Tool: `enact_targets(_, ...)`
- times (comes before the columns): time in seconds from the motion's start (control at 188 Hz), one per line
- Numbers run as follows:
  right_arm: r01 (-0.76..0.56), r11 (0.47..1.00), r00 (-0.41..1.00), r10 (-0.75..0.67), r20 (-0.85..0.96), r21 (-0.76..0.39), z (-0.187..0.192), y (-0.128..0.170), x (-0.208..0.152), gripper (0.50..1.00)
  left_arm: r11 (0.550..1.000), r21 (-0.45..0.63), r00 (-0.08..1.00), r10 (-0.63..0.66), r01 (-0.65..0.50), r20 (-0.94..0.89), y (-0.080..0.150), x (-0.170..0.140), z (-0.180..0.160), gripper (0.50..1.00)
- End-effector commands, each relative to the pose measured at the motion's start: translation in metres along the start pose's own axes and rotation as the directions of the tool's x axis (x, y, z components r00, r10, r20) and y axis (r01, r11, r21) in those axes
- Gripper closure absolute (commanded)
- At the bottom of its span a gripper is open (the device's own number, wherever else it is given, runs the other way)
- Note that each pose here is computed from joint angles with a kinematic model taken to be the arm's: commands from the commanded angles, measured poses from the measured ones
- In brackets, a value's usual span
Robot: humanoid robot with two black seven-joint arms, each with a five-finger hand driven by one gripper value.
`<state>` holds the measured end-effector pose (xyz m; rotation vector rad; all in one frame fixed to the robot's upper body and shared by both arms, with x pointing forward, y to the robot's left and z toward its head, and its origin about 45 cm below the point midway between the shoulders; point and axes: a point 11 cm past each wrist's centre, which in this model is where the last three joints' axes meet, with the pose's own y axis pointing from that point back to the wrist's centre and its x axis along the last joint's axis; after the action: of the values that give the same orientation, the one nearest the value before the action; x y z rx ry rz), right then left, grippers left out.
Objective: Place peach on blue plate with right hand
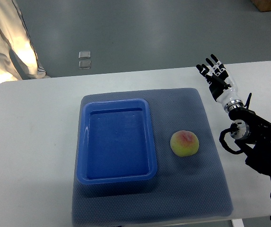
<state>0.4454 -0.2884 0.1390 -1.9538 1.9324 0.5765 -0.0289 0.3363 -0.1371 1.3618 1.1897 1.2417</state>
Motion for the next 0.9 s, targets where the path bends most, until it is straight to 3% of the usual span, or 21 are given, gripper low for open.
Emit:
enact_targets(0.0, 0.0, 1.0, 1.0, 0.0, 0.0, 0.001, -0.0001, 0.0, 0.0, 0.57, 1.0, 0.001, 1.0, -0.001, 0.001, 0.002, 0.0, -0.0002, -0.0007, 0.5)
enact_targets(0.893, 0.002, 1.0, 1.0, -0.002, 0.0, 0.004, -0.0023, -0.0014, -0.0008, 0.57, 1.0, 0.001, 1.0, 0.014, -0.014, -0.003, -0.0001, 0.0047, -0.0013, 0.5)
